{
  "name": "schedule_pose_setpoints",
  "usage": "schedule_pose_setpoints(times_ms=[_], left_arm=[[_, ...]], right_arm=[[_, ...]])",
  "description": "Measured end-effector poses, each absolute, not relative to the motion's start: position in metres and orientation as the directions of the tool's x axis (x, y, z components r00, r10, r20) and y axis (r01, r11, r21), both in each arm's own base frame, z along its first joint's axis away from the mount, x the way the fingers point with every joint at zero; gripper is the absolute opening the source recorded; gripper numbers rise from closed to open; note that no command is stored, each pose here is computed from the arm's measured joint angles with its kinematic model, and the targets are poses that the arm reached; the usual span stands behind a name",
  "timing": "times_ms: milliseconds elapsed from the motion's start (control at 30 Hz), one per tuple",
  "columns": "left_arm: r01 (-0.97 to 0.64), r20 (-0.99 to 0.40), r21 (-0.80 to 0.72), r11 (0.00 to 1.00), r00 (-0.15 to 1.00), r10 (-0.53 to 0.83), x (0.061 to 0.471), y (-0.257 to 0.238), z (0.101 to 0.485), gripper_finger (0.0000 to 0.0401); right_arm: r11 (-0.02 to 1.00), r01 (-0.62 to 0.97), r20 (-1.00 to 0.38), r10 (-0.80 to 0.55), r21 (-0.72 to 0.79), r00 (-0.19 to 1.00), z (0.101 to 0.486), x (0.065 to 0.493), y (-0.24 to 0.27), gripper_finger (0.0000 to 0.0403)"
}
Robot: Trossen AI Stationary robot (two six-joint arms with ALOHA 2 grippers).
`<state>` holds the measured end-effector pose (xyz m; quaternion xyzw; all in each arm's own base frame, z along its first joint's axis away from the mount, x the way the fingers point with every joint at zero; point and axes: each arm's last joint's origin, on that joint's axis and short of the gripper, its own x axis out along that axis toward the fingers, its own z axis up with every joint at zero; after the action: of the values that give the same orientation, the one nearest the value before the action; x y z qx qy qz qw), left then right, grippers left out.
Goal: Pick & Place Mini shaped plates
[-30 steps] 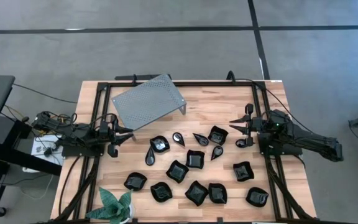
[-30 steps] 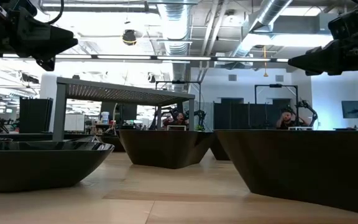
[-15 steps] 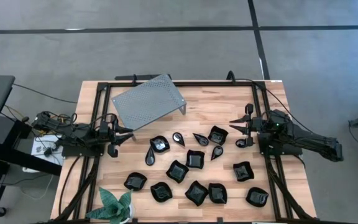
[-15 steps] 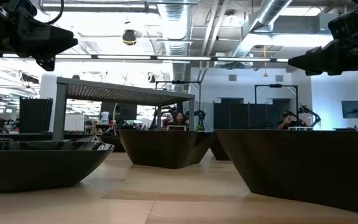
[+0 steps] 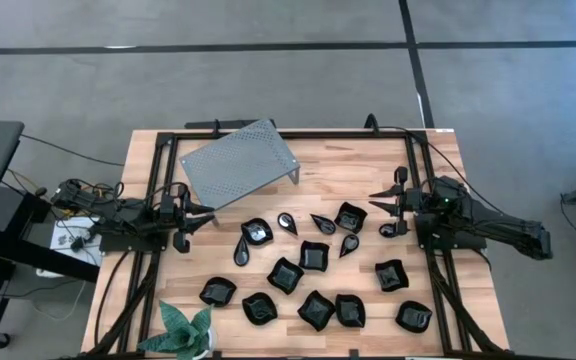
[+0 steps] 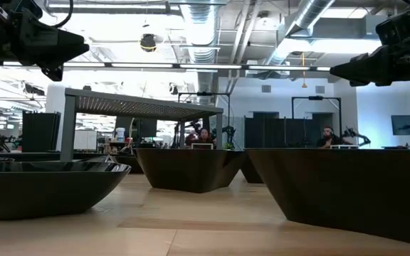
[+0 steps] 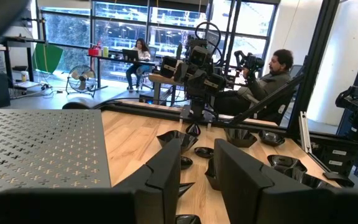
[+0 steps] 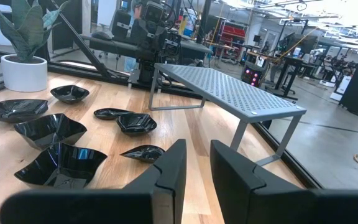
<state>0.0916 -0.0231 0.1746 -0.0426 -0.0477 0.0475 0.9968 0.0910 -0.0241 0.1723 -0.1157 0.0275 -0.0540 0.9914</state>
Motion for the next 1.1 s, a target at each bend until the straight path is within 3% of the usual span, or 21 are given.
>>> schedule_pose_setpoints(times_ms=[1100], left_arm=[[-0.050,0.080,-0.080,0.996,0.995,0.056,0.0927,-0.0247,0.1736,0.0099]], right_arm=[[0.968,0.101,-0.042,-0.113,-0.232,0.993,0.1722,0.0910,-0.0241,0.0067]])
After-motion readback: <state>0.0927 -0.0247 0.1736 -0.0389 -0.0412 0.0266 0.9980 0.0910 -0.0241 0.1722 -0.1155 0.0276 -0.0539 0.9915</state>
